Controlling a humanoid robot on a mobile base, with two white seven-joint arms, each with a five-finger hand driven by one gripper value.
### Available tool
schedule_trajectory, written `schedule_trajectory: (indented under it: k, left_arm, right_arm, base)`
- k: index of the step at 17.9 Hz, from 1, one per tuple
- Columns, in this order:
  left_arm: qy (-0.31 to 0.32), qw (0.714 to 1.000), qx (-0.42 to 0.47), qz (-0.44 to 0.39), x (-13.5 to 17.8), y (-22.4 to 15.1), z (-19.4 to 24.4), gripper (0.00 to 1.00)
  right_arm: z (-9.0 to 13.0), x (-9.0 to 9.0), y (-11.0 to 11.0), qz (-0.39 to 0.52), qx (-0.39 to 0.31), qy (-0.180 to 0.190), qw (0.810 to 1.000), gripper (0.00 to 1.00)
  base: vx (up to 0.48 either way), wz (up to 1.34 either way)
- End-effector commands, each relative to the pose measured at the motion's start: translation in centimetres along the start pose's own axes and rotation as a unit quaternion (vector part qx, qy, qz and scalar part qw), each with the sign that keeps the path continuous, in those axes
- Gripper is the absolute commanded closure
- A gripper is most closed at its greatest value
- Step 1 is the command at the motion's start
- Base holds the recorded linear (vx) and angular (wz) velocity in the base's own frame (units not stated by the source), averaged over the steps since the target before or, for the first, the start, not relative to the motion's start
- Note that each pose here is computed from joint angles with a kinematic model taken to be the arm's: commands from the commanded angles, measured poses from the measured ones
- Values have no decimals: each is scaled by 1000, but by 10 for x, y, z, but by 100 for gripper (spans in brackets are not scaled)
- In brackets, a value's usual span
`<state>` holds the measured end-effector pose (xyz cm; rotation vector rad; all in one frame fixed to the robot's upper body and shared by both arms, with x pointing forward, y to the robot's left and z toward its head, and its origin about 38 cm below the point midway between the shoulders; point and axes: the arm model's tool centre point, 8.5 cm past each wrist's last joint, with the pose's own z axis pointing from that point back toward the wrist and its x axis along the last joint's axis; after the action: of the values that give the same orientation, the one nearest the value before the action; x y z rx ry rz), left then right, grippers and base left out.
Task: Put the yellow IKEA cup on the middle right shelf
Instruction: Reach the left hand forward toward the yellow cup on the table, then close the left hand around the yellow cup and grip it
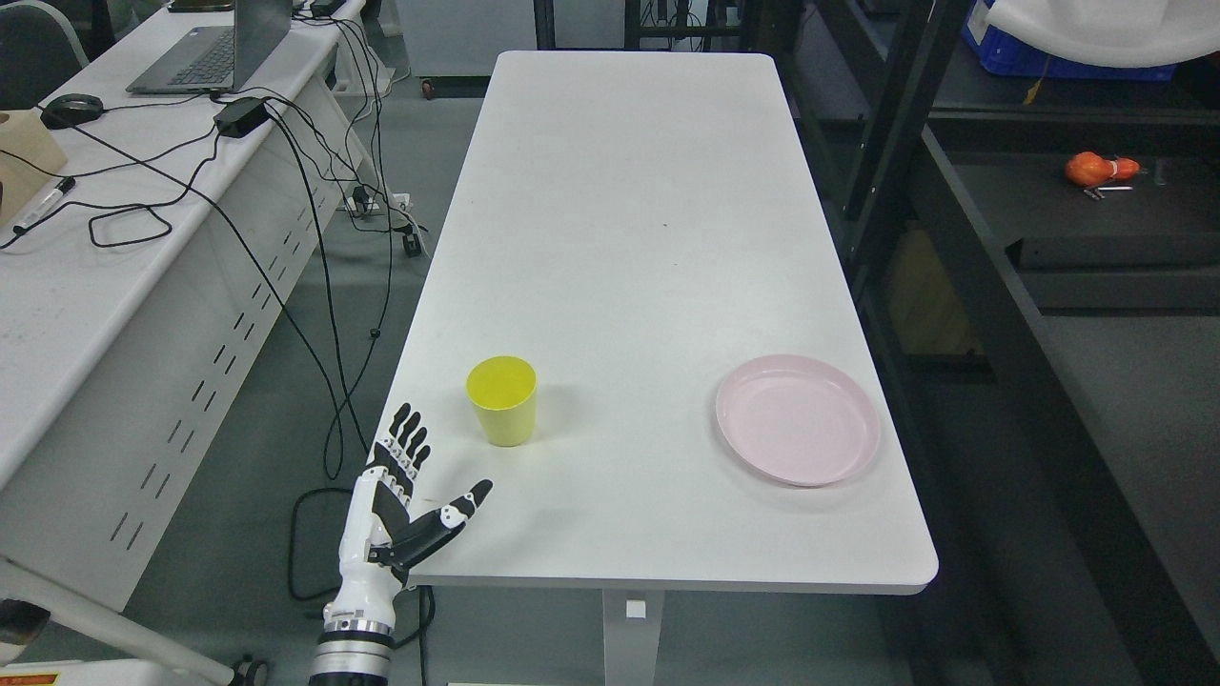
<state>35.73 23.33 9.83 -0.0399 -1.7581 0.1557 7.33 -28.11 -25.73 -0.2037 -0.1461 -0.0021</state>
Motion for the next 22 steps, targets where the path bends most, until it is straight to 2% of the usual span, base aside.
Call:
schedule_trajectory:
  k: [1, 9, 22]
  left_arm:
    - [42, 999, 12, 14, -23, 5, -30, 1]
    - [55, 998, 11, 6, -30, 3, -76, 1]
    - [89, 995, -37, -12, -44, -23, -109, 1]
  right_arm:
    - [-1, -9, -10, -2, -6, 7, 1000, 1]
    - [-1, -9, -10, -2, -6, 7, 1000, 1]
    - [-1, -9, -10, -2, -6, 7, 1000, 1]
  base:
    - [0, 0]
    - [0, 0]
    - [0, 0]
